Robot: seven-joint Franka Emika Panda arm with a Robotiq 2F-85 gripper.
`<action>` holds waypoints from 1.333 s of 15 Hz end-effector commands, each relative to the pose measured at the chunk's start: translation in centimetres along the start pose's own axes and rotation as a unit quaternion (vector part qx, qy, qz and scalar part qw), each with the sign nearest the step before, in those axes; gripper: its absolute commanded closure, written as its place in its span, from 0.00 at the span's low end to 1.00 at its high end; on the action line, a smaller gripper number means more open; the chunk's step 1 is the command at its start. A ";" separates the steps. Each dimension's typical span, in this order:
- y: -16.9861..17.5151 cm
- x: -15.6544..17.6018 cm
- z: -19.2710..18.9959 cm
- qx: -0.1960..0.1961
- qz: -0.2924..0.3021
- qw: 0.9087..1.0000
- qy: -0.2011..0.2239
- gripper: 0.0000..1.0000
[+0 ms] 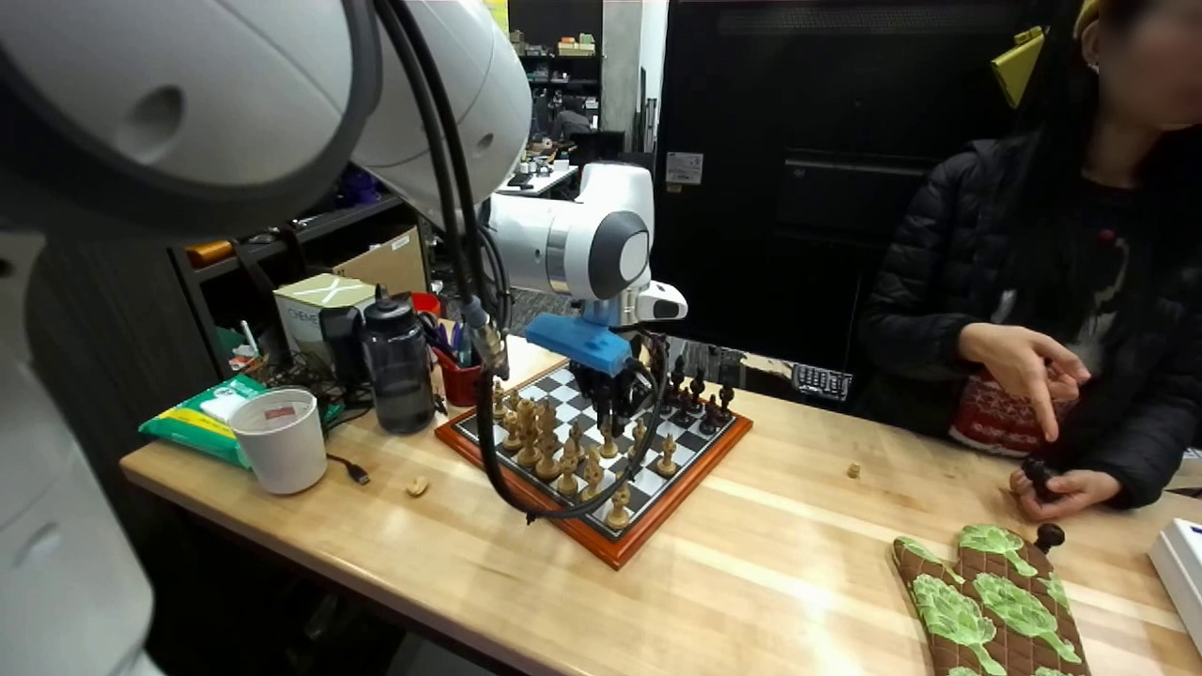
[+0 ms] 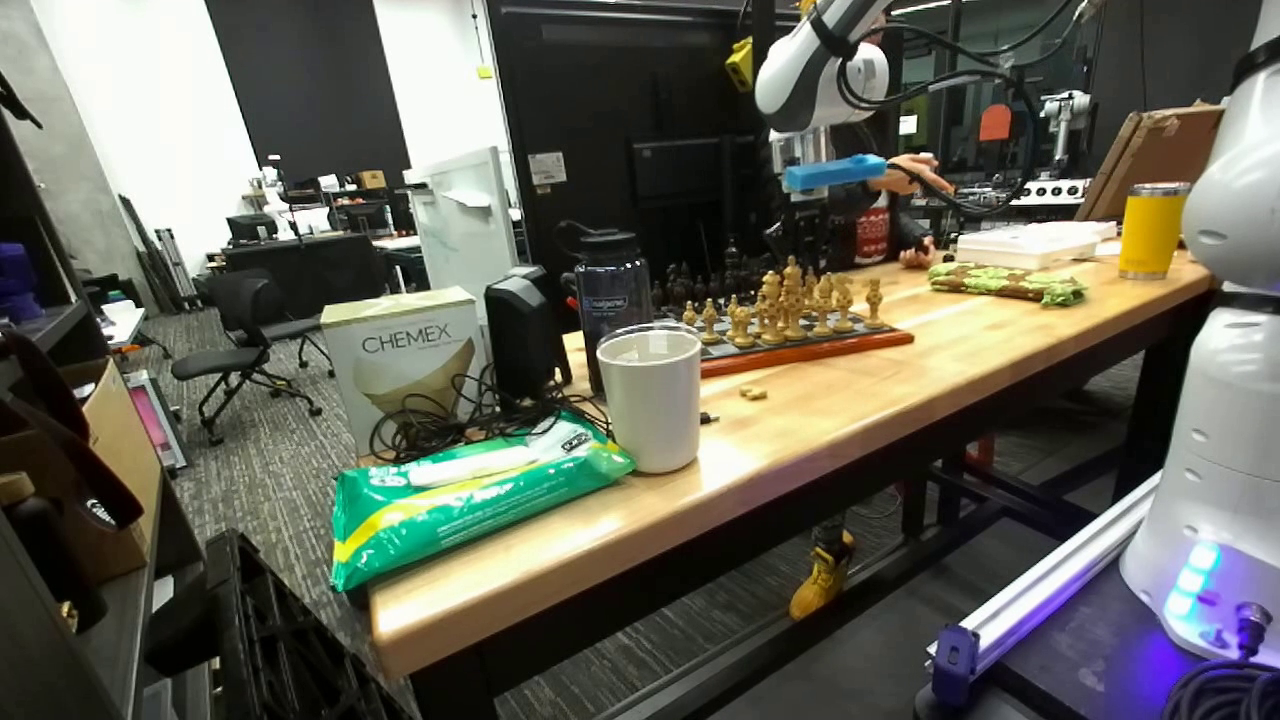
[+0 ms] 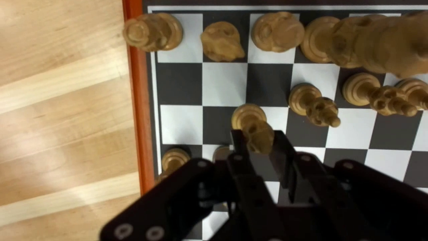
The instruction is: Pick up one right rook and place it to the left of the other left rook on the chessboard
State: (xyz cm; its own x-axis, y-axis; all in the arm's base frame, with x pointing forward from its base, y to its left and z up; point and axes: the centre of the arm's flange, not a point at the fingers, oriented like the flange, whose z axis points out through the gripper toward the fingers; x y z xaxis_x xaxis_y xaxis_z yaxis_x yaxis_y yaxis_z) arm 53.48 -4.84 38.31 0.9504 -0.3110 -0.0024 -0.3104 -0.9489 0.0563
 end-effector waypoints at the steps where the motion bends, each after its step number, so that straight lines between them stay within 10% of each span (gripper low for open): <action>1: -1.2 0.6 -1.4 -0.006 -0.008 1.000 0.000 0.94; 20: -2.4 4.3 0.4 0.012 -0.044 0.999 0.014 0.94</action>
State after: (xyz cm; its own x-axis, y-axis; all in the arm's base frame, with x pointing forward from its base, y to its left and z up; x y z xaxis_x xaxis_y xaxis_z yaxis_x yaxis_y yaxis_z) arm 57.52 -3.86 37.71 0.9705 -0.2405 0.0143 -0.2410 -0.9694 0.0472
